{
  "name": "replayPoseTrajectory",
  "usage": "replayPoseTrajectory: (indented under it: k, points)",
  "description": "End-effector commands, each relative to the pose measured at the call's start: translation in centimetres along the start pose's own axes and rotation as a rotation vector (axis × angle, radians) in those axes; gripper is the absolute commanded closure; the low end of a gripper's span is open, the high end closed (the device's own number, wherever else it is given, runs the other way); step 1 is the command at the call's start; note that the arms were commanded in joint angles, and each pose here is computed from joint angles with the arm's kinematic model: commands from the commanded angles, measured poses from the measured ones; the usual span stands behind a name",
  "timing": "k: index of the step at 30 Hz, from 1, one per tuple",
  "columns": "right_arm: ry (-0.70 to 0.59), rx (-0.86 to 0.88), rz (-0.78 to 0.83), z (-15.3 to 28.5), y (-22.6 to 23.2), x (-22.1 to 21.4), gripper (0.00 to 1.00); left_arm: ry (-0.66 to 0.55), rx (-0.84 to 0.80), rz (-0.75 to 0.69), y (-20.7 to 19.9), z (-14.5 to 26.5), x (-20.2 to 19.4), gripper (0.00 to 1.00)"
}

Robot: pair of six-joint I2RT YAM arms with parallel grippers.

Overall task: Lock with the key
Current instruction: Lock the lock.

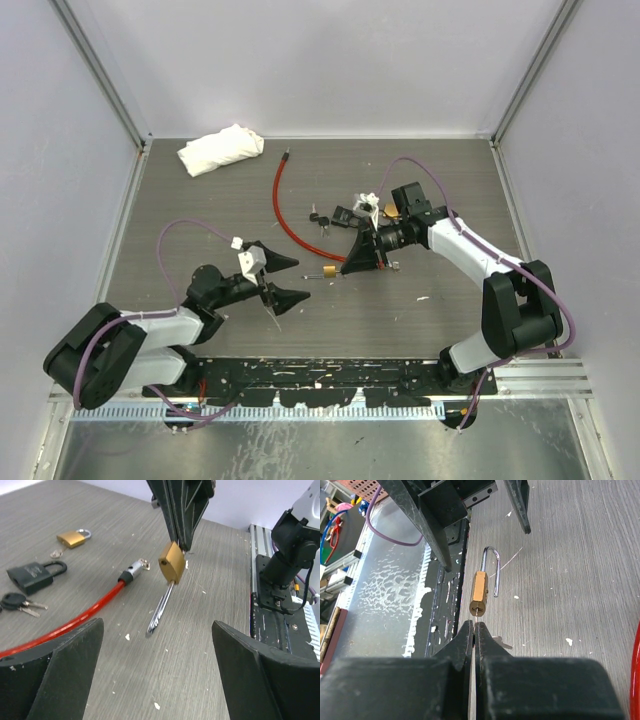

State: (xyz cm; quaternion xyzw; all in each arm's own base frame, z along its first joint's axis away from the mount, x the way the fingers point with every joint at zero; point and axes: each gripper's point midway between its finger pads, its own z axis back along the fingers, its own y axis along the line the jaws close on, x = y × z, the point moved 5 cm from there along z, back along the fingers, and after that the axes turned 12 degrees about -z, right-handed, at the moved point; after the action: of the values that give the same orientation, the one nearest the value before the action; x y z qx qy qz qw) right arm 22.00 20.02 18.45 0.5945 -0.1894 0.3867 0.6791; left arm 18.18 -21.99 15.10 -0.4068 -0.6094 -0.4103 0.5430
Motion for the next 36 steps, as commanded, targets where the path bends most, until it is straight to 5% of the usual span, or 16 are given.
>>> replayPoseTrajectory:
  k: [1, 7, 21, 36]
  points:
    - [-0.029, 0.055, 0.088, 0.2, 1.7, 1.6, 0.99, -0.119, -0.038, -0.141, 0.8, -1.3, 3.5, 0.13]
    - [-0.024, 0.06, 0.089, 0.0, 1.8, 1.5, 0.99, -0.036, -0.095, -0.114, 0.9, -2.0, 2.7, 0.35]
    - [-0.024, 0.067, 0.086, 0.0, 1.8, 1.5, 0.99, 0.034, -0.125, -0.093, 0.6, -1.7, 0.7, 0.56]
    - [-0.022, 0.068, 0.079, -0.1, 1.6, 1.4, 0.99, 0.009, -0.129, -0.075, 0.6, -2.1, 0.6, 0.6]
